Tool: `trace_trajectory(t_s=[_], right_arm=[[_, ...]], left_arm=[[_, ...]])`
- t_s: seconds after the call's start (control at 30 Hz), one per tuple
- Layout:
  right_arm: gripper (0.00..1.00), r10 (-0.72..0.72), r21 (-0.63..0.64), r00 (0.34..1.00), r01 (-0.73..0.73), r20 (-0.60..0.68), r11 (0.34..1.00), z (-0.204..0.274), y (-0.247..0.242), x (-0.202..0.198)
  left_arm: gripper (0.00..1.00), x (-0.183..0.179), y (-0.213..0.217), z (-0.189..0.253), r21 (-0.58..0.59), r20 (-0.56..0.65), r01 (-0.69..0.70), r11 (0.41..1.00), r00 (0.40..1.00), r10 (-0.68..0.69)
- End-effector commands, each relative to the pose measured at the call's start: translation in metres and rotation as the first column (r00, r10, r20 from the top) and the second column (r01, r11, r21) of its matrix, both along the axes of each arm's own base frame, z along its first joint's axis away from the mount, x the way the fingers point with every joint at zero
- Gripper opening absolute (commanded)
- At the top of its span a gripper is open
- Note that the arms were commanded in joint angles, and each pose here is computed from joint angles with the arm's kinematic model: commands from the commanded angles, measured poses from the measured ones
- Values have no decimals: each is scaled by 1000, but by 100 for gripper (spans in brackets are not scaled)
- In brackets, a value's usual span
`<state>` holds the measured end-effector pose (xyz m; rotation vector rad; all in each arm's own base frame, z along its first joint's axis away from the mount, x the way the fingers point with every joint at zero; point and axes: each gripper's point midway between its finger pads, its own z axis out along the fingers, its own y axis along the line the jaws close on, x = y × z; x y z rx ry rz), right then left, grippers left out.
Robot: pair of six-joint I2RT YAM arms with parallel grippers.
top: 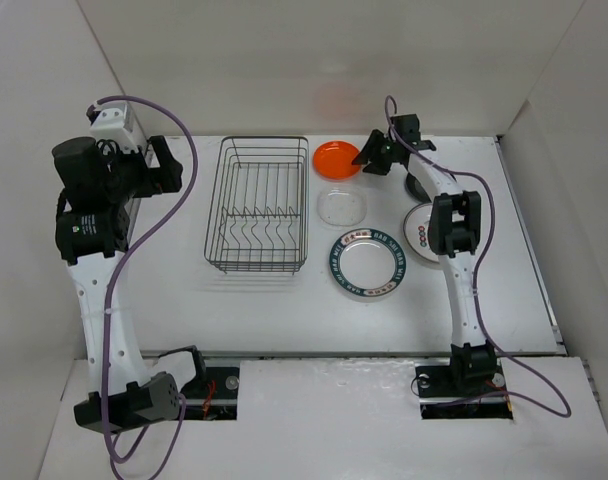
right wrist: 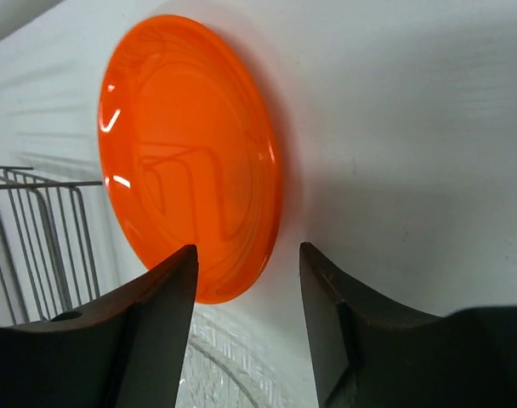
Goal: Load the plates into the dish rack
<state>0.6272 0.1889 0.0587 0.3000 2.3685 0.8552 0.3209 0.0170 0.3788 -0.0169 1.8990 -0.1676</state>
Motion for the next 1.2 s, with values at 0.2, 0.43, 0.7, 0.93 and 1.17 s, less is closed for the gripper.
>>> trace_trajectory(t_s=[0.2, 0.43, 0.7, 0.93, 1.17], right_arm=[[36, -23, 39, 999, 24, -46, 999, -17, 21, 0], [0, -92, 28, 989, 96, -116, 995, -34, 15, -1], [0, -163, 111, 986, 164, -24, 980, 18, 16, 8], [0, -276, 220, 904, 211, 328, 952, 156, 1, 22], [0, -243, 181, 856, 178, 456, 967, 214, -7, 5]], left_arm=[[100, 0, -1, 14, 11, 43, 18, 1000, 999, -18], [100, 0, 0, 6, 10, 24, 9, 1000, 1000, -9], [100, 3, 1, -5, 3, -2, 9, 1000, 1000, -9], [100, 31, -5, -8, -15, 25, 80, 997, 996, -80], [100, 75, -26, 11, -29, 56, 237, 971, 970, -235]])
